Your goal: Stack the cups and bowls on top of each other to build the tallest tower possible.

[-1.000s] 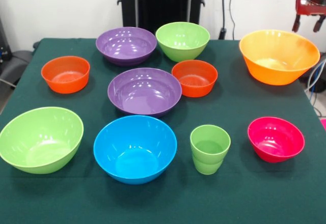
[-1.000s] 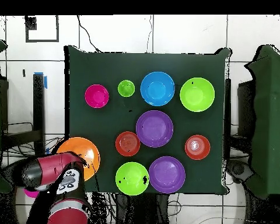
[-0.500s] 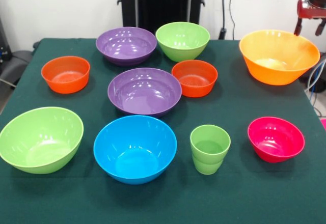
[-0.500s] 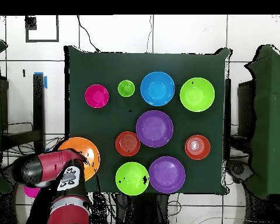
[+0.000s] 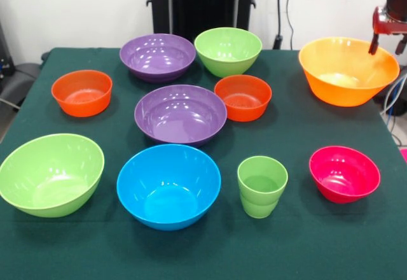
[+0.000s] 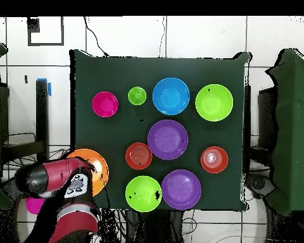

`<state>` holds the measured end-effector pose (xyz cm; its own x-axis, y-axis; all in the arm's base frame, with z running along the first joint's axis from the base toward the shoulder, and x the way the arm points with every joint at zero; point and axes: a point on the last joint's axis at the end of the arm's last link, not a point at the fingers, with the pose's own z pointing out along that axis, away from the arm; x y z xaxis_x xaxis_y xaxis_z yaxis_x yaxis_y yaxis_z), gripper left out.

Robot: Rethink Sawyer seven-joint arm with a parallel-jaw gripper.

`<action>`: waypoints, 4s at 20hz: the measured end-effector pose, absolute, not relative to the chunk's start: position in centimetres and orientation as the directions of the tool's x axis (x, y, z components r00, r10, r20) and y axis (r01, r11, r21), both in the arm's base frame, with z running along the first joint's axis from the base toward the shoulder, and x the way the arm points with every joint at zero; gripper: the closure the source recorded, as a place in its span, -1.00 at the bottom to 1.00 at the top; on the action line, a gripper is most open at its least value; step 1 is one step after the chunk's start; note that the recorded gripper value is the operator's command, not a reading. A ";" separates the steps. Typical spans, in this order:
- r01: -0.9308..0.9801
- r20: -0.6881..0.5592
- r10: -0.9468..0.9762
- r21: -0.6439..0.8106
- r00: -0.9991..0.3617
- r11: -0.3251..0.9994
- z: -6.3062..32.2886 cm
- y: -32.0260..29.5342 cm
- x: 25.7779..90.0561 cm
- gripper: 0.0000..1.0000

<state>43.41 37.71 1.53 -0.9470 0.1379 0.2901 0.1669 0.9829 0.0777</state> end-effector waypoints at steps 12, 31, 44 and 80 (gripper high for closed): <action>0.169 0.313 0.140 0.068 -0.939 0.983 -0.3 37.7 43.0 -1.00; 0.157 0.308 0.129 0.070 -0.943 0.985 -0.2 38.3 42.8 -1.00; 0.142 0.294 0.120 0.056 -0.948 0.988 -1.4 38.8 42.9 -1.00; 0.184 0.198 0.185 -0.023 -0.963 0.983 -1.3 34.0 47.7 1.00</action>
